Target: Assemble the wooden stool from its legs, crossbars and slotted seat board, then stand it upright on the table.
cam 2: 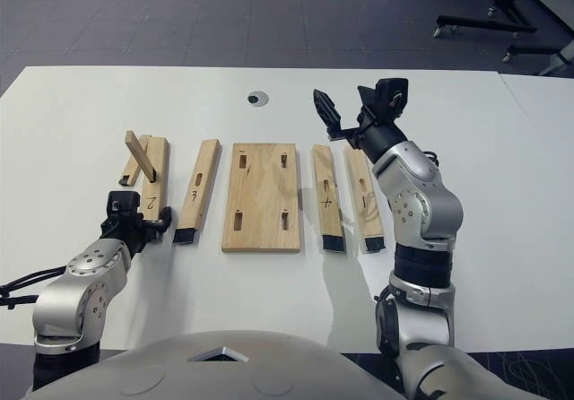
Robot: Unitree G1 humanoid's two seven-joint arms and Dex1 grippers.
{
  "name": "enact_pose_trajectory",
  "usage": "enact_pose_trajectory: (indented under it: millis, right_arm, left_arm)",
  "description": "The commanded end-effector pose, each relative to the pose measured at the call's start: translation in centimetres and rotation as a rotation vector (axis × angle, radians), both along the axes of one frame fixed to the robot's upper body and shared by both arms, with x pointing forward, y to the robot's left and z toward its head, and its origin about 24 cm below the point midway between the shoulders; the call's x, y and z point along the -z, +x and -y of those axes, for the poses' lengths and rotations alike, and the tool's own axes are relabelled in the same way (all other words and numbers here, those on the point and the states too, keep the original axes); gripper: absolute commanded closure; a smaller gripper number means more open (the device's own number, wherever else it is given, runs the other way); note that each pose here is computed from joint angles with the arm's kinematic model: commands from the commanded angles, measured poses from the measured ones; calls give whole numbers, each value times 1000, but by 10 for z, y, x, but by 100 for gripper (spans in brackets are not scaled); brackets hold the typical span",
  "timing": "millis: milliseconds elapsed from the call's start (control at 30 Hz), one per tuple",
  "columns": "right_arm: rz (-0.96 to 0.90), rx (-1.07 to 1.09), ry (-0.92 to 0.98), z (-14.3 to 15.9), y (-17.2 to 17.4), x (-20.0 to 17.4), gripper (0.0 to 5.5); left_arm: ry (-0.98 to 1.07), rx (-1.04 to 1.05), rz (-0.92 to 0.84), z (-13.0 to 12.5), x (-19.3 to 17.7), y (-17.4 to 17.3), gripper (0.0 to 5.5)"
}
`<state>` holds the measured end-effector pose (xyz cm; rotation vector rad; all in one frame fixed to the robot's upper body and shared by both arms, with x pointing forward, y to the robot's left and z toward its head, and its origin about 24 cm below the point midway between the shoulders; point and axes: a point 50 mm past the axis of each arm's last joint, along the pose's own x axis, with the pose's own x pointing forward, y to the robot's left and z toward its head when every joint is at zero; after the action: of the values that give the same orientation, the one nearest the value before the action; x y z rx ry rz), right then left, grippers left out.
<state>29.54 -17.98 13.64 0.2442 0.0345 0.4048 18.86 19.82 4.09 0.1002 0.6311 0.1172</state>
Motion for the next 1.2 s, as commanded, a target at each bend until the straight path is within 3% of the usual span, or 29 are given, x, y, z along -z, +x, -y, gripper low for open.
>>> enact_pose_trajectory:
  millis: [33,500,733,1000,1100,1200]
  right_arm:
    - [12,-14,-9,-2,6,-5,16]
    - [7,-11,-5,-2,6,-4,16]
    - [6,-4,-6,-1,6,-4,16]
    - [28,-1,-18,4,14,-11,16]
    - [45,-5,-11,8,23,-21,16]
    - [67,-107,116,12,39,-54,16]
  left_arm:
    - [14,-50,-78,-1,14,-4,151]
    - [7,-75,-149,0,16,-9,347]
    - [2,-78,-114,-5,4,3,347]
    - [-74,73,244,-9,-82,74,347]
    - [-203,184,424,-6,-127,99,347]
    - [-472,394,562,6,-164,111,347]
